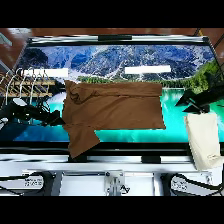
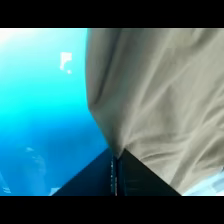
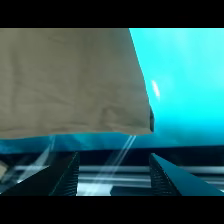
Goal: Fold the shirts.
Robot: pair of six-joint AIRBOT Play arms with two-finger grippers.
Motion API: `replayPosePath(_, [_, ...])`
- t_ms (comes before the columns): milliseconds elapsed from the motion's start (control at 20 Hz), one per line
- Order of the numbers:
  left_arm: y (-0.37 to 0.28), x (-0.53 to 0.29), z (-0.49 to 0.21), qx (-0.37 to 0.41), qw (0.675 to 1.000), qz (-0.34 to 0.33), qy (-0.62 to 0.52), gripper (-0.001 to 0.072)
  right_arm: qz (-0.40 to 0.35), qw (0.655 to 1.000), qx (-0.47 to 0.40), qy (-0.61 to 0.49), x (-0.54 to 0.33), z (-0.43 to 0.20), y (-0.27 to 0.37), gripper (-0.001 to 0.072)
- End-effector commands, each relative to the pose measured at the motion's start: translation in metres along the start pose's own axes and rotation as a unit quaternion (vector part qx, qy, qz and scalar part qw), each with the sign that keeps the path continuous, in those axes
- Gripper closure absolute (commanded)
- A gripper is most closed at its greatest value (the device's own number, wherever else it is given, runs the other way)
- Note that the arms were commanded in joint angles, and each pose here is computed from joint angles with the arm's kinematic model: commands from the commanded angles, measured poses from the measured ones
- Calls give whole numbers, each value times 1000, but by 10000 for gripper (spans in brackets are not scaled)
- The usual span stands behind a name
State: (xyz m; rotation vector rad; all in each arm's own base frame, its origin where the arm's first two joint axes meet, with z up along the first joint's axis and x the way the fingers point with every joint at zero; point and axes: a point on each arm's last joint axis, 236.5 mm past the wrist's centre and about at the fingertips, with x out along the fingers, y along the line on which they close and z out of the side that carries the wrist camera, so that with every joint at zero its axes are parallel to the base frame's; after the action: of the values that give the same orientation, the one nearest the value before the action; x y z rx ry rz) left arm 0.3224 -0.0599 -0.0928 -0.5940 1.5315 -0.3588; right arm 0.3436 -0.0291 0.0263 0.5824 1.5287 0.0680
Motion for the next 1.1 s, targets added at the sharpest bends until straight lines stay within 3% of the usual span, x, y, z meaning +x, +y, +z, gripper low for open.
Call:
replayPosePath(0, [-14, -1, -21, 43, 998, -29, 44, 678, -34, 997, 15, 71, 32, -27, -35, 165])
replayPosePath(500, [-17, -32, -17, 48, 998, -29, 6, 678, 50, 987, 84, 127, 104, -30, -33, 165])
replayPosePath(1050, [-25, -52, 1, 75, 997, -25, -25, 678, 18, 982, 48, 181, 145, -46, -18, 167])
